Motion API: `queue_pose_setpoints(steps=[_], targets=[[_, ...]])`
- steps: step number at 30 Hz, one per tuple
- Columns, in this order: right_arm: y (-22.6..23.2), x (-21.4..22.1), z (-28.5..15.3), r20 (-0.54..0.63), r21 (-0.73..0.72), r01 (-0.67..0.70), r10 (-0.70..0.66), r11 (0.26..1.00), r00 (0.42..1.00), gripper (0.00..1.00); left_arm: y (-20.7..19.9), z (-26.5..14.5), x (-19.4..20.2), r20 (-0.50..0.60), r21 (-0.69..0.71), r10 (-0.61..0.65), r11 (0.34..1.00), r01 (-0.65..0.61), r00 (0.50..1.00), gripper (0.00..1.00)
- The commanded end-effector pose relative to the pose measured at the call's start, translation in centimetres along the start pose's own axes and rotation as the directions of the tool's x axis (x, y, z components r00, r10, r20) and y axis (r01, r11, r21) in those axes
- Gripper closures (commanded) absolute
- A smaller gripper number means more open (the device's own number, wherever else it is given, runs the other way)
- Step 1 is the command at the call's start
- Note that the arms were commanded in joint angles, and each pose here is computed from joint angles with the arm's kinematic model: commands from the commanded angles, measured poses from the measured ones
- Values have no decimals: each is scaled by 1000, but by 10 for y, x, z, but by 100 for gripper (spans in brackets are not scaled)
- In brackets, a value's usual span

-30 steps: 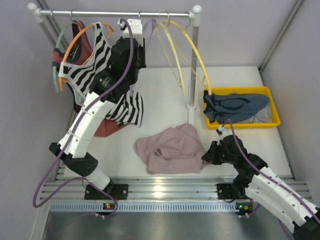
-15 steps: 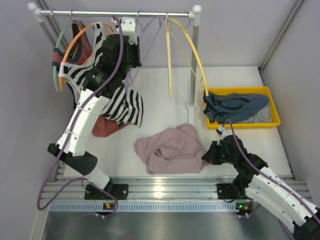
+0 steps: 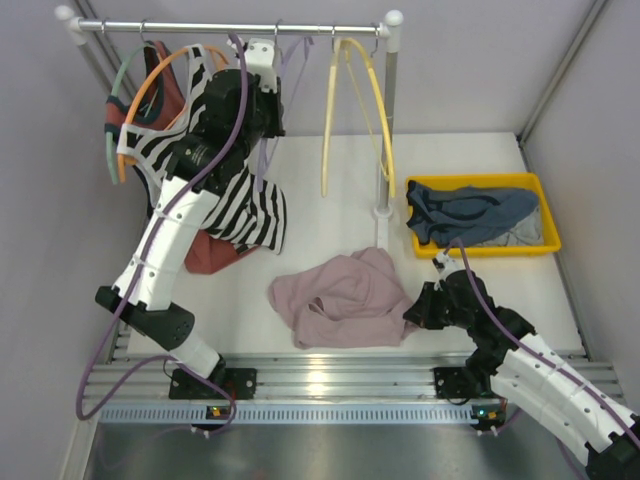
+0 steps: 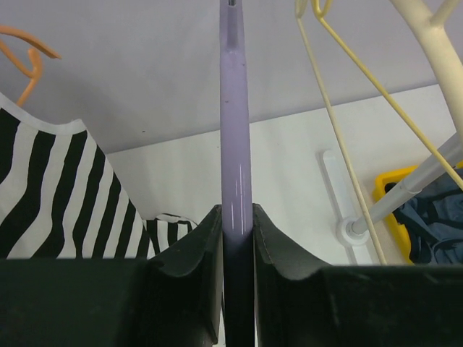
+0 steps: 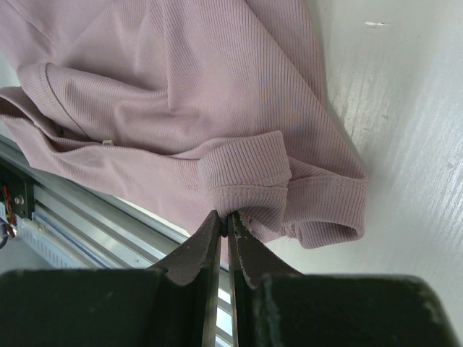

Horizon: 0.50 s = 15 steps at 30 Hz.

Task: Place the tank top on the hanger

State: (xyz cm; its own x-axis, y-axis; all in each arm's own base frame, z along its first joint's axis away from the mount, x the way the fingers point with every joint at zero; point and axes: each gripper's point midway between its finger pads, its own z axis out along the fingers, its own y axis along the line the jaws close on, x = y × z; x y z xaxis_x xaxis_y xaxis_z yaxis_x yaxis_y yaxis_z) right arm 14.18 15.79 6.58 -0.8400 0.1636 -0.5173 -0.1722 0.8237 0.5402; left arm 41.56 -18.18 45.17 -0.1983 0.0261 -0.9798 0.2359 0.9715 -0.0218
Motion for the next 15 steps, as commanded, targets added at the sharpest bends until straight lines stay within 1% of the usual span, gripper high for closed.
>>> queue_pose_setpoints(steps=[1,2,5,7,9,10,15], targets=[[5,-11,0,43,-23,21,-20,1000,999,93,2,-10,-14,45,10,0,1000,0,999,75],[5,-11,1,42,-22,20,-19,1000,999,93,3,-11,-15,48,7,0,1000,-1,999,79],[5,-11,0,41,-23,20,-19,1000,999,93,7,-11,-17,57,-13,4,1000,-4,998,82],[6,-11,0,43,-23,21,-20,1000,999,93,9,-12,-19,66,-21,5,1000,-4,998,91],[5,-11,1,42,-20,19,-18,1000,999,93,9,-13,-23,81,-22,9,1000,-7,997,98],[5,-11,1,40,-20,20,-19,1000,999,93,9,-15,-26,91,-19,9,1000,-8,996,100],[5,-12,1,42,-20,21,-21,1000,999,93,10,-23,-48,170,-18,1,1000,2,985,100]])
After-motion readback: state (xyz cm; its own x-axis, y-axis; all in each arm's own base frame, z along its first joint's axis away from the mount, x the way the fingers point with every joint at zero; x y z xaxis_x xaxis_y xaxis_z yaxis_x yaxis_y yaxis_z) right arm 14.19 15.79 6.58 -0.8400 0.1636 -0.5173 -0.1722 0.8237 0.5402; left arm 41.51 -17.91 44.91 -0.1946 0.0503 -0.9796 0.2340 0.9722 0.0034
